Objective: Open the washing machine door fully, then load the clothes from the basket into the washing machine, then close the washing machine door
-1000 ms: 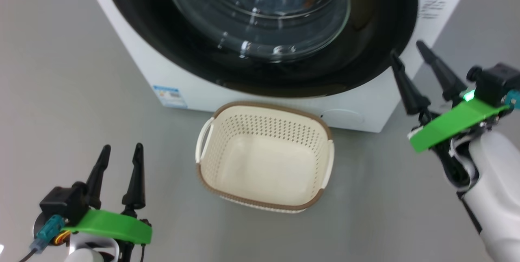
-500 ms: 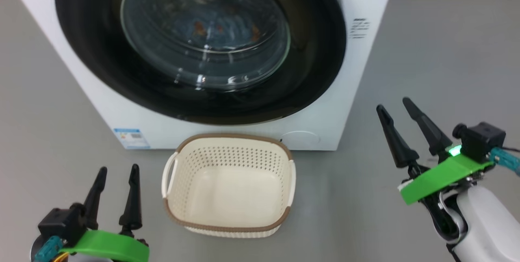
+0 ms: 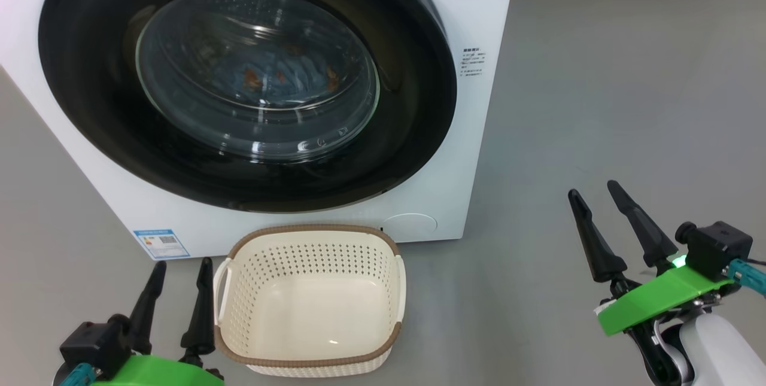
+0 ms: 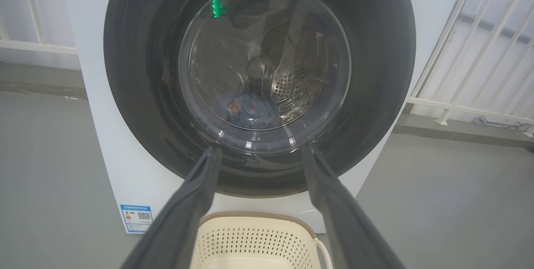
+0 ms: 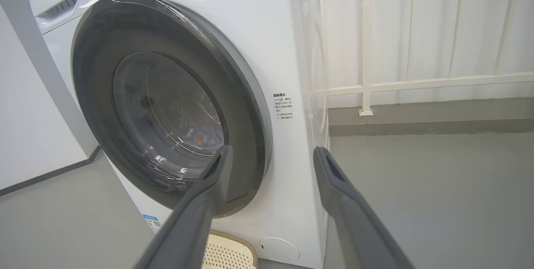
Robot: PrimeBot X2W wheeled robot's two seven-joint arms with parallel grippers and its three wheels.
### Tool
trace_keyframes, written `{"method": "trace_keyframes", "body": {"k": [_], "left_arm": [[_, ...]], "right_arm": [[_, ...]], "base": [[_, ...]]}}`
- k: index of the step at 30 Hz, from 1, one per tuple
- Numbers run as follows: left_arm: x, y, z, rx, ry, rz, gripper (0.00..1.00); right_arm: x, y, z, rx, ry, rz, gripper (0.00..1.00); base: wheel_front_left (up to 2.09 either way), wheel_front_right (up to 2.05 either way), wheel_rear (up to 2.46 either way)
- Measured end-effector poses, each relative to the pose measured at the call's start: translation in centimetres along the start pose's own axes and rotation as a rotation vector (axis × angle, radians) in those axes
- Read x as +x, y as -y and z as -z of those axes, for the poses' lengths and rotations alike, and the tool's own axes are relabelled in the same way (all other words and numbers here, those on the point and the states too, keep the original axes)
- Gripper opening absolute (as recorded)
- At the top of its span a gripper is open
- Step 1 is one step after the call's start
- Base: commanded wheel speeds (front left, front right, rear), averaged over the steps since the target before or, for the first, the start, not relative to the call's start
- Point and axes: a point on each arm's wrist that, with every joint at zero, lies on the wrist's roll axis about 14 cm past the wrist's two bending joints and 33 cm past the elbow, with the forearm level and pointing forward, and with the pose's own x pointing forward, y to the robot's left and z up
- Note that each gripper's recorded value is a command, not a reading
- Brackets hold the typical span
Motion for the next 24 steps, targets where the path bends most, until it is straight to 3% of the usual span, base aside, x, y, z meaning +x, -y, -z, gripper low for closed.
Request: {"method": "trace_keyframes", "body": {"k": [24], "left_arm": [[0.1, -0.2, 0.2, -0.001, -0.007, 0.001, 1.0]], "right_arm": [[-0.5, 0.7, 1.4, -0.011, -0.032, 0.033, 1.0]], "base": [[0.0, 0.0, 0.0]]}}
